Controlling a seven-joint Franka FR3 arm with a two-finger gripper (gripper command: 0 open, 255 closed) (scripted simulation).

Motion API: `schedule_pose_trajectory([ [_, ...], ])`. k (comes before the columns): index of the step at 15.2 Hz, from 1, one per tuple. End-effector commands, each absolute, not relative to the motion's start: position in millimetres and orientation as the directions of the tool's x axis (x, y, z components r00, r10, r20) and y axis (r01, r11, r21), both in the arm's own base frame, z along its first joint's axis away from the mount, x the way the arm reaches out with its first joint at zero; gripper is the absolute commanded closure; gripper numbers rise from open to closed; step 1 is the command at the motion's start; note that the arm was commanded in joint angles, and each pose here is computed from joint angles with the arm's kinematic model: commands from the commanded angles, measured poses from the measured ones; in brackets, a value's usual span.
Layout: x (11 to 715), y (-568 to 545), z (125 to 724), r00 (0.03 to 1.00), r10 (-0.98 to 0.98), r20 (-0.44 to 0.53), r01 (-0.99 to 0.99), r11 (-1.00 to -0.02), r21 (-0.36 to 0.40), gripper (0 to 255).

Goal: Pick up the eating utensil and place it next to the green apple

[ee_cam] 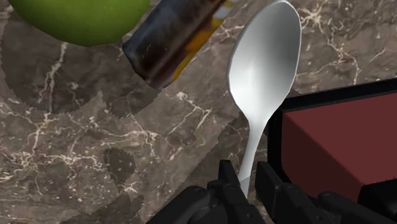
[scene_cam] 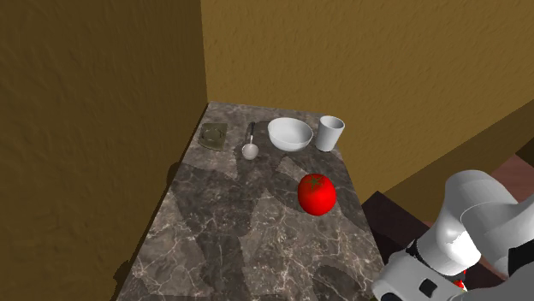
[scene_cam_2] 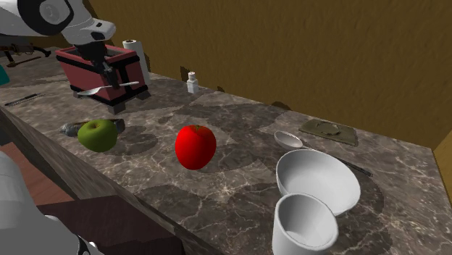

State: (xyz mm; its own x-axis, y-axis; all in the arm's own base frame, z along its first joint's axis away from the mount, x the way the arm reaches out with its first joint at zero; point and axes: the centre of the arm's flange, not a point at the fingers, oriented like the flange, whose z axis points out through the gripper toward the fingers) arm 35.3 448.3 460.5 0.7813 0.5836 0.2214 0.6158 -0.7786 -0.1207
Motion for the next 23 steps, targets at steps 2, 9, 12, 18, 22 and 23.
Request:
schedule_pose_trajectory([
  [2,35.4,447.4,444.6,0.781,0.583,0.222,0.616,-0.779,-0.121,255],
  [9,35.4,447.4,407.7,0.781,0.583,0.222,0.616,-0.779,-0.121,255],
  [12,35.4,447.4,391.8,0.781,0.583,0.222,0.616,-0.779,-0.121,255],
  [18,35.4,447.4,360.1,0.781,0.583,0.222,0.616,-0.779,-0.121,255],
  [22,35.4,447.4,346.1,0.781,0.583,0.222,0.616,-0.779,-0.121,255],
  [23,35.3,447.3,346.1,0.781,0.583,0.222,0.616,-0.779,-0.121,255],
])
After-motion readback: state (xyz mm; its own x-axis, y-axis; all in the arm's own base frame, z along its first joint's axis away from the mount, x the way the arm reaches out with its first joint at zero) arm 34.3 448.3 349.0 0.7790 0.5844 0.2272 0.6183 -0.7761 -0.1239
